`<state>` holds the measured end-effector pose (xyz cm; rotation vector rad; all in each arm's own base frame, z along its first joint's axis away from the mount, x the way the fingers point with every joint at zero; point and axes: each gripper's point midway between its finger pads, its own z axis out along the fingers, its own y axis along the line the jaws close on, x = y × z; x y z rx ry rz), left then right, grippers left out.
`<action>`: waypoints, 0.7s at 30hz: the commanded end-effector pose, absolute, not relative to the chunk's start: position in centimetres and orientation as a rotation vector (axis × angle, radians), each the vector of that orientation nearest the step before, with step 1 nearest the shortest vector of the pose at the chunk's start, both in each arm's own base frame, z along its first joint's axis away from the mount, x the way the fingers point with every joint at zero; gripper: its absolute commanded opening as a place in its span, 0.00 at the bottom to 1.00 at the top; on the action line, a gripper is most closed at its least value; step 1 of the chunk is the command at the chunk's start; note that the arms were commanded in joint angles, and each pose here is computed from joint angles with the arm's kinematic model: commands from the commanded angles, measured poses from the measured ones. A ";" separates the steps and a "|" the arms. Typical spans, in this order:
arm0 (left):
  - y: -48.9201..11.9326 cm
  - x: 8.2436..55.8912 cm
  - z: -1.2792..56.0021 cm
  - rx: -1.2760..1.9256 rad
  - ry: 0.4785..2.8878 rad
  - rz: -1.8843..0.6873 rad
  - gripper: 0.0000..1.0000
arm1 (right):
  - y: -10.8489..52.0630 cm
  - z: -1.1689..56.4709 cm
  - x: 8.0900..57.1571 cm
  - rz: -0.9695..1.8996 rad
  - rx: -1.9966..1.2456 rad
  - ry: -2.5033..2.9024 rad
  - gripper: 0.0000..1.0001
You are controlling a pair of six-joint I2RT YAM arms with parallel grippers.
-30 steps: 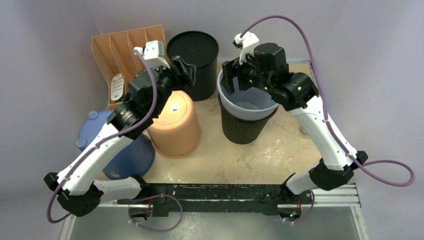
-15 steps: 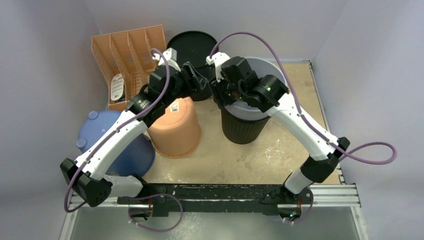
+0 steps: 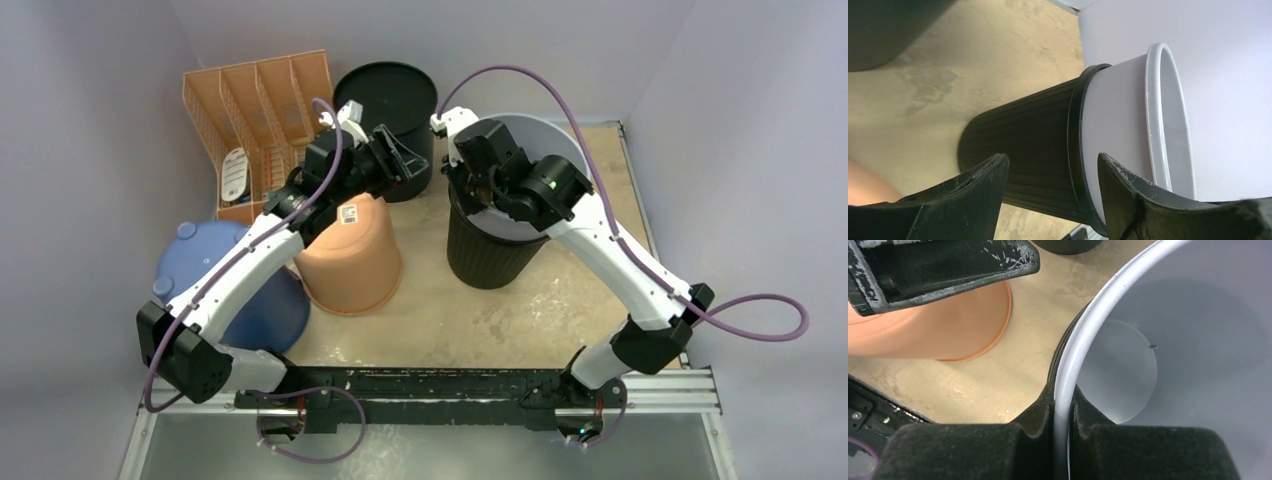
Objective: Turn the large container upside down
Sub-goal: Adjust the container in the container.
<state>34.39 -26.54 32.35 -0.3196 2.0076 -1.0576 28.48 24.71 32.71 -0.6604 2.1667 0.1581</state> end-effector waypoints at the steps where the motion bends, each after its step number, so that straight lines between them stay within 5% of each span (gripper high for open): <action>1: -29.6 33.7 35.0 -0.243 1.923 -1.282 0.65 | 23.3 35.7 28.8 0.172 -0.497 2.086 0.00; 14: -35.4 29.8 31.9 -0.195 2.002 -1.448 0.61 | 21.9 35.7 29.4 0.140 -0.388 2.083 0.00; 21: -36.1 29.8 30.1 -0.215 2.042 -1.451 0.42 | 22.1 36.2 29.5 0.155 -0.376 2.068 0.00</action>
